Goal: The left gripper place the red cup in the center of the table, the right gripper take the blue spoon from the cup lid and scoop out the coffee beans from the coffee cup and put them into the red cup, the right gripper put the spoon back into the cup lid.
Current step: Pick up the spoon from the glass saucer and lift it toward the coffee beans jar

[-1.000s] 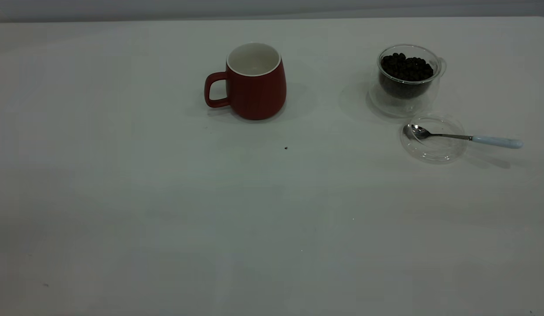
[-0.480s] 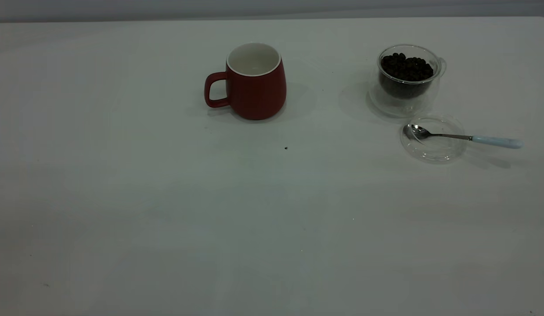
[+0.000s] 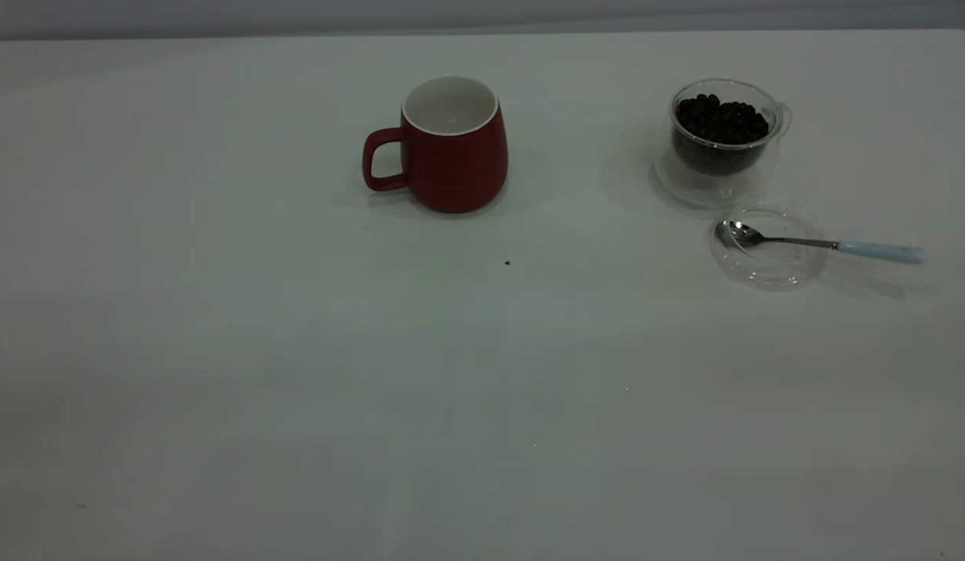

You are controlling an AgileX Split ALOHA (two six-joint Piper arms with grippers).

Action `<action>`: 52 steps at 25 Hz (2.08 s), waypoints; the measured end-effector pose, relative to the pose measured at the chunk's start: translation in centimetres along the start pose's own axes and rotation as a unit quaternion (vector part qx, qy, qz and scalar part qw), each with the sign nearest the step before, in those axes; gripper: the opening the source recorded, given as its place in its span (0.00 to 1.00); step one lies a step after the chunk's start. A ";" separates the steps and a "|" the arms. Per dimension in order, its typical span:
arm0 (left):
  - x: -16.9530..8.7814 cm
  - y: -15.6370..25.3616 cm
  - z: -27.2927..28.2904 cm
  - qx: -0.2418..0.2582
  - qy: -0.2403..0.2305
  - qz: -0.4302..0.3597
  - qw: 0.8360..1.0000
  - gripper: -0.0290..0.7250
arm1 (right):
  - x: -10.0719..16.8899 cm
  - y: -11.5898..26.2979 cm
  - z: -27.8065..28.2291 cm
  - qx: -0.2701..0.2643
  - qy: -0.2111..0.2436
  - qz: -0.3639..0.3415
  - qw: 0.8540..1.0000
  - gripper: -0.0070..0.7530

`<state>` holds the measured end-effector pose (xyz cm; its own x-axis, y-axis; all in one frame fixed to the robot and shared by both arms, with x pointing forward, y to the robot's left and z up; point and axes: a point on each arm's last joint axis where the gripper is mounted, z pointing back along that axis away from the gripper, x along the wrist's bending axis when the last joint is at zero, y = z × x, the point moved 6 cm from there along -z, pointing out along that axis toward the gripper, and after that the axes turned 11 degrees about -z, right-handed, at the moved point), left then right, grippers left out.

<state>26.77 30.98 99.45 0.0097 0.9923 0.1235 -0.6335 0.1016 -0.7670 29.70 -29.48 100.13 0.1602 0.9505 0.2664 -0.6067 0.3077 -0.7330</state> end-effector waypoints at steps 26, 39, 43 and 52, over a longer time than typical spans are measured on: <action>0.0 0.0 0.0 0.000 0.000 0.001 1.000 0.63 | 3.5 -4.6 -21.9 0.119 -0.019 -0.045 0.992 0.77; 0.0 0.0 0.0 0.000 0.000 0.001 1.000 0.63 | -1.5 -2.3 -28.8 0.213 0.047 -0.118 0.969 0.77; 0.0 0.0 0.0 0.000 0.000 0.001 1.000 0.63 | -3.9 -2.9 -29.8 0.226 0.041 -0.185 0.956 0.77; 0.0 0.0 0.0 0.000 0.000 0.001 1.000 0.63 | -6.5 -0.3 -32.8 0.244 -0.023 -0.316 0.916 0.77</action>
<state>26.76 30.98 99.44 0.0082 0.9926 0.1215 -0.6342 0.0991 -0.7668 54.34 -34.29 78.09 0.5745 0.5823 0.5752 -0.6812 0.7297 -0.0583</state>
